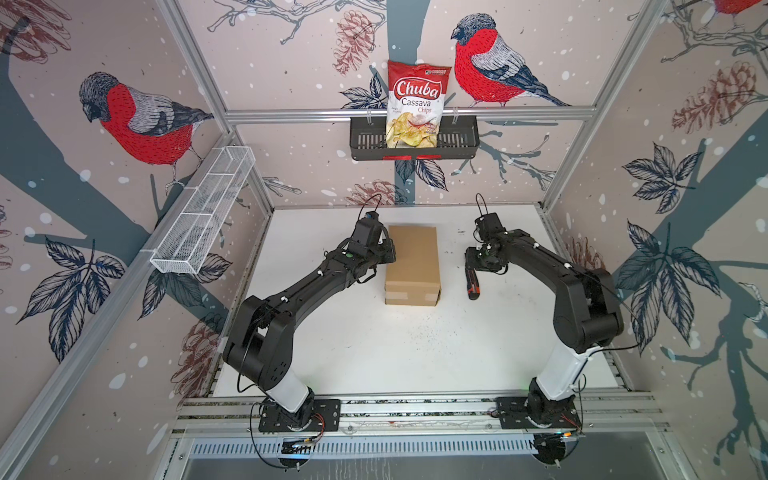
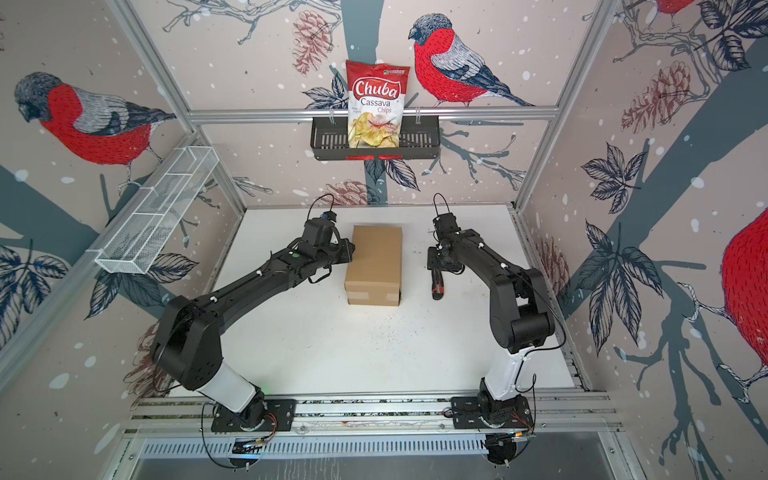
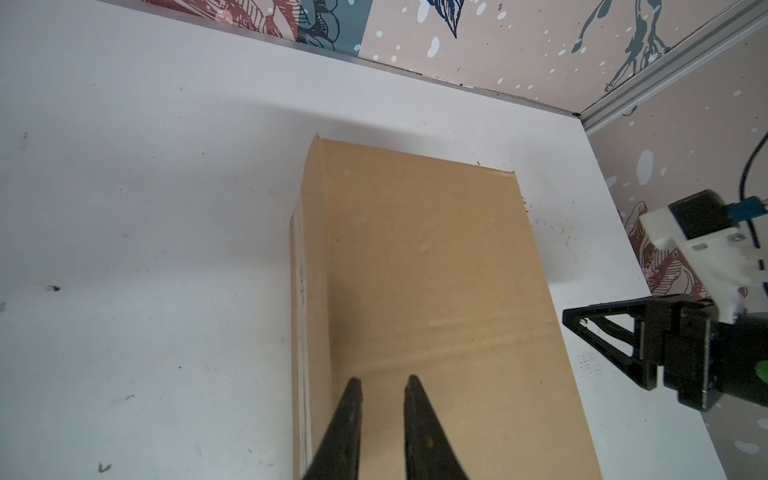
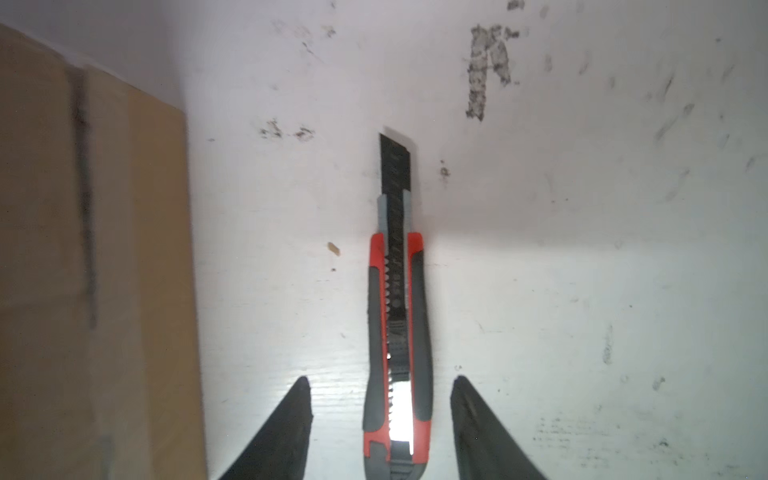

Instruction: Unpack the express box

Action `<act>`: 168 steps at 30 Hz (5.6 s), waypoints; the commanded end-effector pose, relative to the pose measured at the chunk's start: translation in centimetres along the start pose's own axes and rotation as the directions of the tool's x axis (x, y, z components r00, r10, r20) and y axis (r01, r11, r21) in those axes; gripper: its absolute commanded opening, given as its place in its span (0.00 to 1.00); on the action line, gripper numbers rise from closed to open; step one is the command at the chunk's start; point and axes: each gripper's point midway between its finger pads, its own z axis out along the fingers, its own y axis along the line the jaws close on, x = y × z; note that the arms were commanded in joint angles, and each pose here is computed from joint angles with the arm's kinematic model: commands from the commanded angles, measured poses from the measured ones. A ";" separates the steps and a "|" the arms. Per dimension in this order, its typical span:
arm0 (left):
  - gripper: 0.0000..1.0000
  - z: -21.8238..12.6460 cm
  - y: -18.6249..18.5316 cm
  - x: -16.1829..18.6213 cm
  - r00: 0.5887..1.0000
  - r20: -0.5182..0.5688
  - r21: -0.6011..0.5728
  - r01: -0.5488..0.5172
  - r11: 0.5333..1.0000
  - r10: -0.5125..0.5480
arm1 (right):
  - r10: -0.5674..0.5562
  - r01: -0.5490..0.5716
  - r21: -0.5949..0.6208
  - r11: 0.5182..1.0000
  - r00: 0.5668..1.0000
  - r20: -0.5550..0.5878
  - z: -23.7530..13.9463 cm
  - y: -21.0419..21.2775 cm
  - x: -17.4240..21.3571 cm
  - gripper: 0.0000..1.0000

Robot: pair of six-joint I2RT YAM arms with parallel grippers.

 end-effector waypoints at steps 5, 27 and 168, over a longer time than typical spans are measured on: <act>0.20 -0.5 0.6 -0.2 0.999 0.002 -0.033 -0.045 0.998 0.045 | 0.010 -0.005 -0.127 0.992 0.999 0.045 -0.8 4.5 -1.6 0.32; 0.18 -1.7 4.5 1.8 1.000 0.011 -0.188 -0.005 0.982 0.007 | -0.026 0.032 -0.197 0.980 0.999 0.030 1.4 9.4 -2.6 0.31; 0.70 -1.5 -12.1 -1.9 1.000 0.002 0.433 0.019 0.901 -0.021 | 0.018 -0.016 -0.050 0.999 0.999 0.031 -6.3 0.9 4.5 0.19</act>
